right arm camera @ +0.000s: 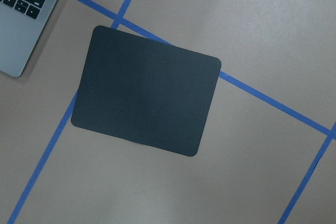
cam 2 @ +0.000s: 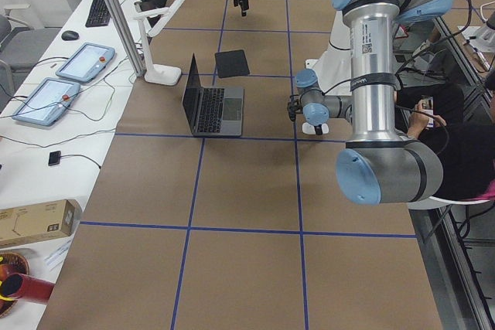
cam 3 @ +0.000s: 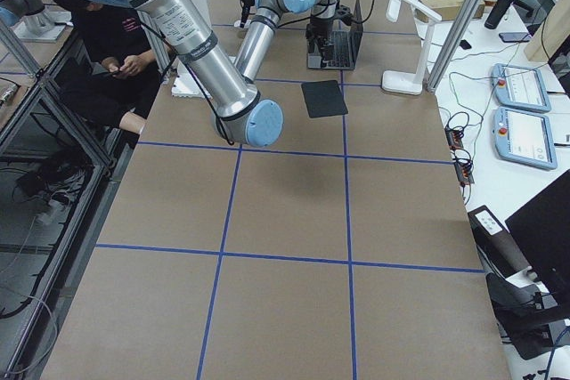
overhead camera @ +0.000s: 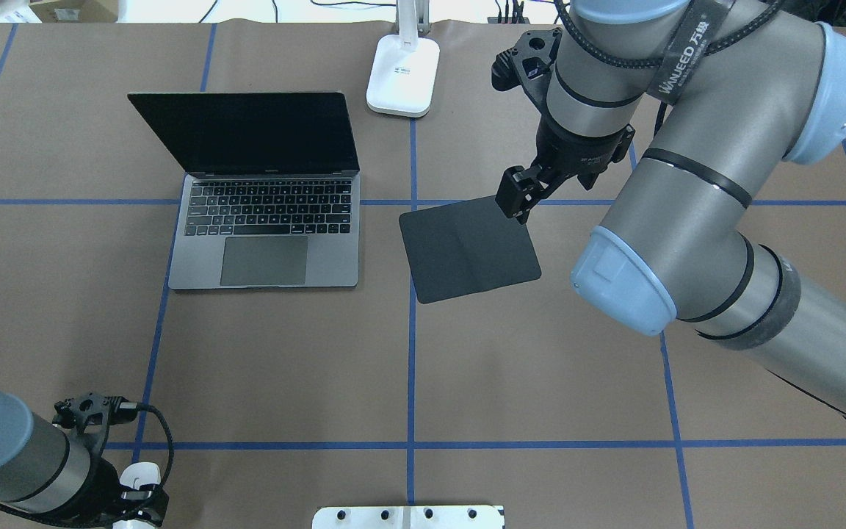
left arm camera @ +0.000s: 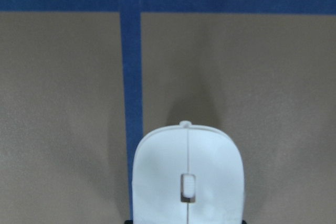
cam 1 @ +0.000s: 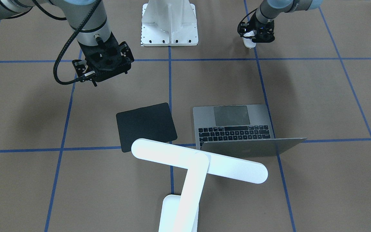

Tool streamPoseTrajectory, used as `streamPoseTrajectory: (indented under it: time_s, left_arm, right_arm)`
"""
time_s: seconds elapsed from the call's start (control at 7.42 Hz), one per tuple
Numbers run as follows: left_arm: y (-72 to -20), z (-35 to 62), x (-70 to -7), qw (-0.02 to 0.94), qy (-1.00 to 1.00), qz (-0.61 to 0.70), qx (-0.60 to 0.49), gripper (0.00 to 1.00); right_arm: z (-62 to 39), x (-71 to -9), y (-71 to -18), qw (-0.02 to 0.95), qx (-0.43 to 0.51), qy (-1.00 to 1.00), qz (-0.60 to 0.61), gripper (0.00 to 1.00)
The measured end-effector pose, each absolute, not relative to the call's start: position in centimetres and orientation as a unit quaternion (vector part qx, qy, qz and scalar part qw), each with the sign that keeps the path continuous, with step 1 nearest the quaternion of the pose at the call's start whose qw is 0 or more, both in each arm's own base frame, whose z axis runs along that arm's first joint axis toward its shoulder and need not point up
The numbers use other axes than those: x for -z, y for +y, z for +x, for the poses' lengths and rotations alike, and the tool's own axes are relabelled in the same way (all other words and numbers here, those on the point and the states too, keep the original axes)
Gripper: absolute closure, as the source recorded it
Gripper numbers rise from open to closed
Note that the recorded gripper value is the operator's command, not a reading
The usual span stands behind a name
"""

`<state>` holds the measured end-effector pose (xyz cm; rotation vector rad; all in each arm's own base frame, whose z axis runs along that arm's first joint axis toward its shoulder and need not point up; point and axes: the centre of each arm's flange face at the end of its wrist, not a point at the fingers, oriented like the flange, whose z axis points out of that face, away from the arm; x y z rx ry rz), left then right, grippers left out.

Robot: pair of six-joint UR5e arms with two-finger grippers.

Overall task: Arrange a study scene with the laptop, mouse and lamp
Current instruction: 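Lower the left gripper and grasp the white mouse, then carry the mouse with the left gripper onto the mousepad and release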

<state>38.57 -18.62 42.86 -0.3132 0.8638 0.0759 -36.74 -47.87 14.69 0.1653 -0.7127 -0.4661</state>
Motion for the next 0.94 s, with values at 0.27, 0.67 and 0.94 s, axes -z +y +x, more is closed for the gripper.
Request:
streamPoseTrajectory:
  time_s: [0.27, 0.67, 0.94]
  left_arm:
    - [-21.7, 36.6, -40.9, 0.887, 0.444, -0.124, -0.032, 0.38]
    - [-26.0, 36.8, -36.9, 0.87, 0.486, -0.075, -0.031, 0.39]
    - [-30.2, 39.3, -32.9, 0.867, 0.495, -0.057, -0.019, 0.39]
  right_arm:
    - [-36.6, -15.0, -47.9, 0.908, 0.225, -0.346, 0.08, 0.0]
    - [-36.4, -16.4, -48.0, 0.906, 0.225, -0.35, 0.082, 0.0]
    - [-35.7, -17.0, -48.1, 0.906, 0.221, -0.352, 0.084, 0.0]
